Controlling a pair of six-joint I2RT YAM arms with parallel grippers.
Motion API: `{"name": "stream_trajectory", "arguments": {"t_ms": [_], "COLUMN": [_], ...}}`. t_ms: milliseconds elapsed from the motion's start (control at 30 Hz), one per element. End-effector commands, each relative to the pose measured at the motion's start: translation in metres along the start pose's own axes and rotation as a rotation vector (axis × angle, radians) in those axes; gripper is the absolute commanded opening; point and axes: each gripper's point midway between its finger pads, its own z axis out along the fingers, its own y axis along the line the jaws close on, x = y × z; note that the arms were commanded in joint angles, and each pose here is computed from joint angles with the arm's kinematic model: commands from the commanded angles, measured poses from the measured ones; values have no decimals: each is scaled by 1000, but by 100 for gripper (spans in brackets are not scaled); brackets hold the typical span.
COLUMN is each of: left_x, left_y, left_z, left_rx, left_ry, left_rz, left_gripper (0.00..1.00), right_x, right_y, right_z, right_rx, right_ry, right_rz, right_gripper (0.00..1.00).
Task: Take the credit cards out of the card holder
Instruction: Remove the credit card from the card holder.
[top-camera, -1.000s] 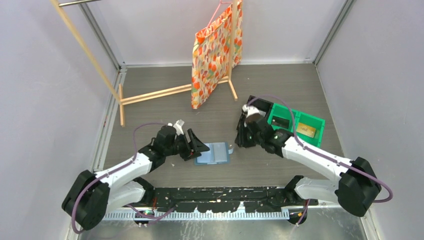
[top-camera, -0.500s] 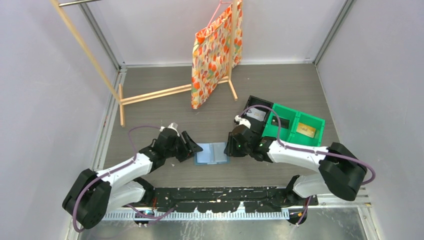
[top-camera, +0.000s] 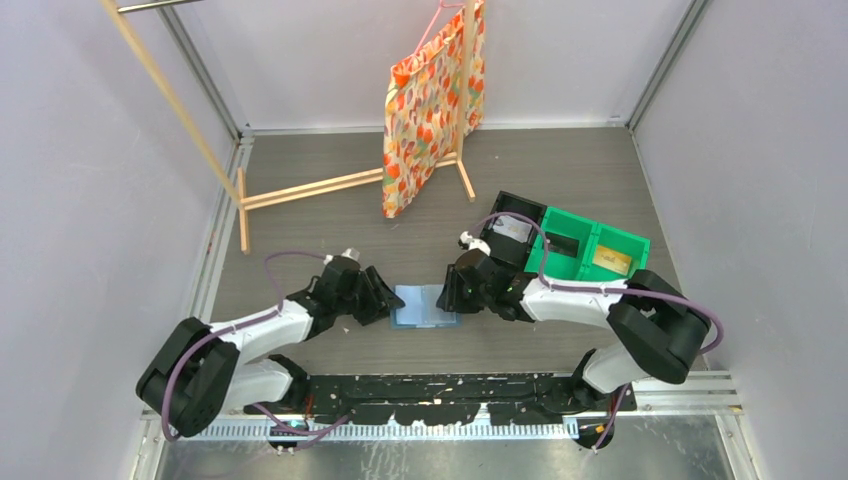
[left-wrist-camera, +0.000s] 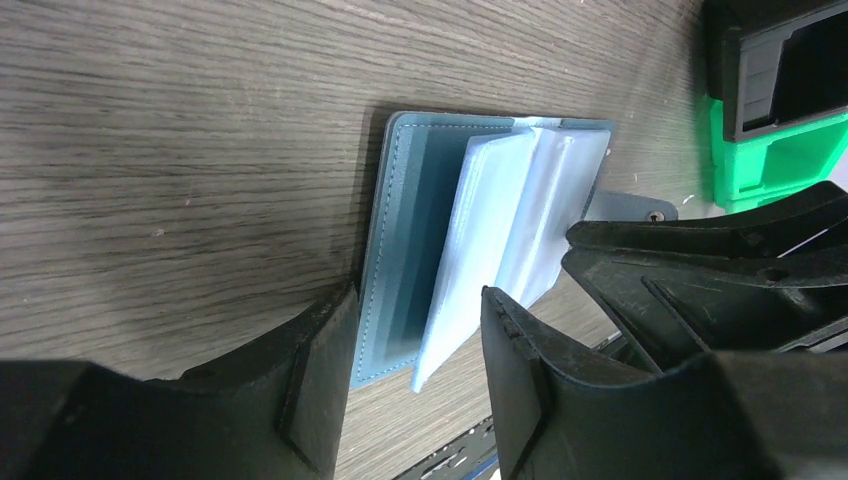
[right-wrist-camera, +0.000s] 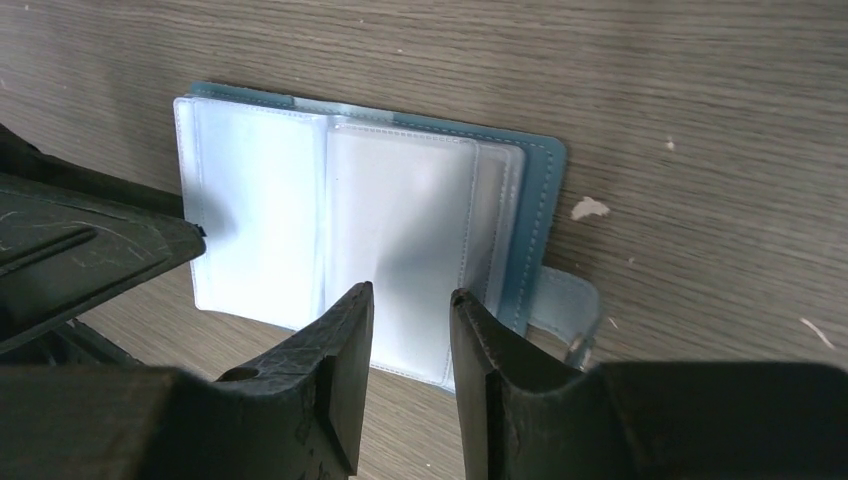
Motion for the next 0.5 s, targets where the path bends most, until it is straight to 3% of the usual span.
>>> {"name": "stream_trajectory", "arguments": {"t_ms": [0, 467], "left_x": [4, 3], "left_y": [18, 17], "left_z": [5, 6], "left_rx": [-60, -70], "left_ry": [8, 18], "left_rz": [13, 33], "left_gripper": [50, 49], "right_x": [-10, -3], "right_y": [25, 76], "right_z": [4, 2], "right_rx": [-89, -321], "right_ry": [-26, 48], "right_rz": [2, -5], "right_gripper": [40, 40]}}
